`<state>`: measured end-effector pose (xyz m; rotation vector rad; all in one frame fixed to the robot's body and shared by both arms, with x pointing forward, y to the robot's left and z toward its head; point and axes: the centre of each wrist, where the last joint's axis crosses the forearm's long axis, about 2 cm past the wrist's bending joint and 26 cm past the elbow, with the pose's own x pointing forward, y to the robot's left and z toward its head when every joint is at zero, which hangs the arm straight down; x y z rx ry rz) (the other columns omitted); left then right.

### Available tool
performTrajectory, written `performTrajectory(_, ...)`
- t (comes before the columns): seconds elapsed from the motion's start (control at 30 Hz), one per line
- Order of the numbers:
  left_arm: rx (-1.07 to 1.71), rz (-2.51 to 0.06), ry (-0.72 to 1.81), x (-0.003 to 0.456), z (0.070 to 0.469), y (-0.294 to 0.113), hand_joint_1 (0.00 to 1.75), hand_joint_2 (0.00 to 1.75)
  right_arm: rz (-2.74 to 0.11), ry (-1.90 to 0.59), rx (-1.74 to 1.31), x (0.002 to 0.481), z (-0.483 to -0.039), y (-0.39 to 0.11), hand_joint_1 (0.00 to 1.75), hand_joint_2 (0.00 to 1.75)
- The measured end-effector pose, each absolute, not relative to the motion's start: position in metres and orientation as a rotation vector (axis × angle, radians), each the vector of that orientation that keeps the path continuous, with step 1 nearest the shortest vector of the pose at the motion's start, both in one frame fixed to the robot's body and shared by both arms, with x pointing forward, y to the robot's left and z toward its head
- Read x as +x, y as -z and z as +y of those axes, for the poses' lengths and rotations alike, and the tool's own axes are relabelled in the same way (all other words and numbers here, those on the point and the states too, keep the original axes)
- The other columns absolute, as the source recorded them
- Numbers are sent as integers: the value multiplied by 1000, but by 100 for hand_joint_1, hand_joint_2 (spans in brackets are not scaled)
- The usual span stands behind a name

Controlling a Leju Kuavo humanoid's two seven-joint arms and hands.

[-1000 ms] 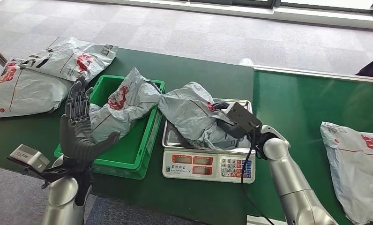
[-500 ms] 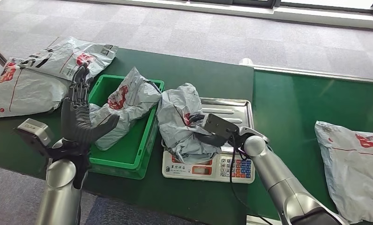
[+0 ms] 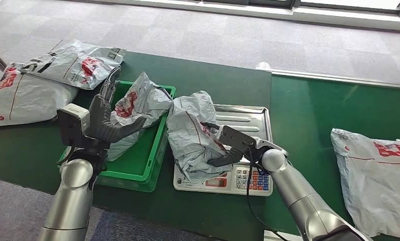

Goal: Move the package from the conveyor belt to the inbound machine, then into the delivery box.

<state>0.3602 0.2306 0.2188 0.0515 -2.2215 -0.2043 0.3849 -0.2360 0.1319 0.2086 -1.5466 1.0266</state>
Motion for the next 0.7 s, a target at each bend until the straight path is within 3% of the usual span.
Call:
performTrajectory(0.07,52,-2218,215,363,229,-222,0,175,-1549,-1025,201,385,-239,-133,0,175)
performTrajectory(0.2,81,-2171,274,369,224,-226,0,175,-1549,-972,106,382,-245,-134,0,0)
performTrajectory(0.47,291,-1940,534,396,199,-234,0,175,-1648,-579,-267,353,-292,-138,0,0)
performTrajectory(0.7,392,-1783,704,407,182,-217,0,175,-1804,-259,-357,294,-314,-126,0,0)
